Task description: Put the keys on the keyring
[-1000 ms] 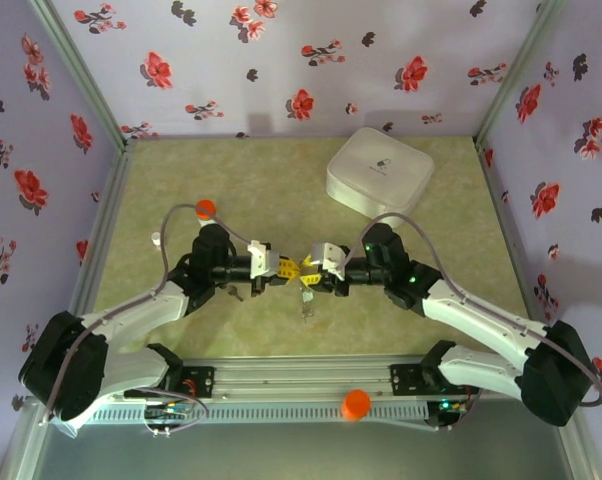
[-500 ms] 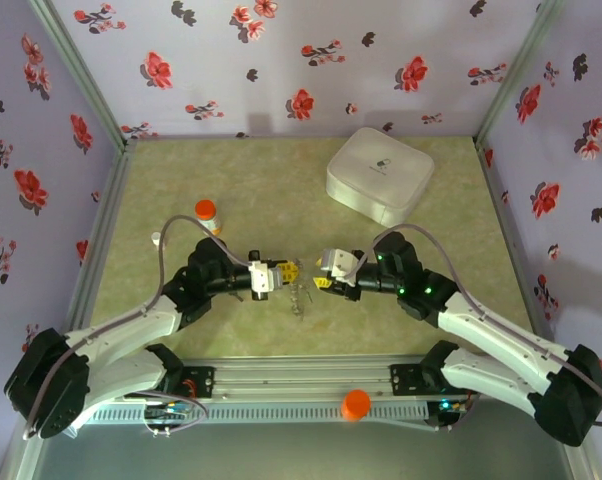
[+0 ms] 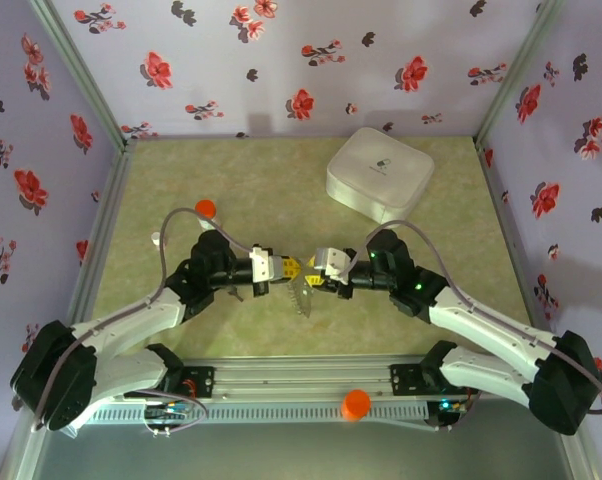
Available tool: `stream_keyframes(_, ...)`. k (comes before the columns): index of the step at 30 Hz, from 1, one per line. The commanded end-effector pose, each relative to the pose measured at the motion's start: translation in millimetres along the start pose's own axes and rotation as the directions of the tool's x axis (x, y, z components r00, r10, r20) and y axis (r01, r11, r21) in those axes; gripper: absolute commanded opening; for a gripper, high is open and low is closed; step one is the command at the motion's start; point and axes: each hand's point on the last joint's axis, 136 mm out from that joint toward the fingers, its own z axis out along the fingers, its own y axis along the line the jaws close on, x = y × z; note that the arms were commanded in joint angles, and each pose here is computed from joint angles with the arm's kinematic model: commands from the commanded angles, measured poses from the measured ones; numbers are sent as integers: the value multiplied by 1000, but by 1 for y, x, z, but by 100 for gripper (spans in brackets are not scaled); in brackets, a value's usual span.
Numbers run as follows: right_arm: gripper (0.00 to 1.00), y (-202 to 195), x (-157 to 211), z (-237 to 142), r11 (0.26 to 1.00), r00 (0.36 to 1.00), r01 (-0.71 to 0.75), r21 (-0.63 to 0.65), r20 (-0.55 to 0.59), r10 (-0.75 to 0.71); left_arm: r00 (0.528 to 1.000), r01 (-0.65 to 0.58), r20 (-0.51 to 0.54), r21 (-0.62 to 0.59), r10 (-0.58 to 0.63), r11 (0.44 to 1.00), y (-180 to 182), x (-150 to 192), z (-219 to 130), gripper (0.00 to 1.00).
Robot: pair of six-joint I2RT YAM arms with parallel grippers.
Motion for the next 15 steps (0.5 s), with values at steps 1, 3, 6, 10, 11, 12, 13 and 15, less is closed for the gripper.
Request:
stream_keyframes(1, 24, 4, -11, -2, 1000, 999, 9, -18, 44, -8, 998, 28, 60, 45, -31, 999, 1, -20, 0, 0)
stream_keyframes(3, 22, 5, -12, -2, 1000, 999, 8, -23, 44, -7, 998, 30, 61, 51, -33, 998, 0, -20, 1, 0)
stream_keyframes(6, 19, 6, -12, -1, 999, 999, 3, -32, 46, -1, 998, 25, 62, 55, -29, 998, 0, -19, 1, 0)
stream_keyframes(10, 15, 7, -15, 0, 999, 998, 5, -44, 57, -3, 998, 14, 61, 56, -18, 998, -1, -19, 1, 0)
stream_keyframes(11, 14, 7, -15, 1, 999, 998, 4, -47, 56, -1, 998, 10, 63, 54, -14, 998, 0, -19, 1, 0)
stream_keyframes(12, 13, 7, -15, 1, 999, 998, 5, -48, 57, -2, 998, 11, 61, 55, -14, 998, -1, -18, 1, 0)
stream_keyframes(13, 13, 7, -16, 2, 999, 998, 5, -51, 57, -2, 998, 9, 63, 55, -13, 998, -1, -18, 1, 0)
stream_keyframes(15, 13, 7, -17, 2, 998, 998, 0, -55, 62, 3, 998, 11, 61, 55, -15, 998, -1, -18, 1, 0)
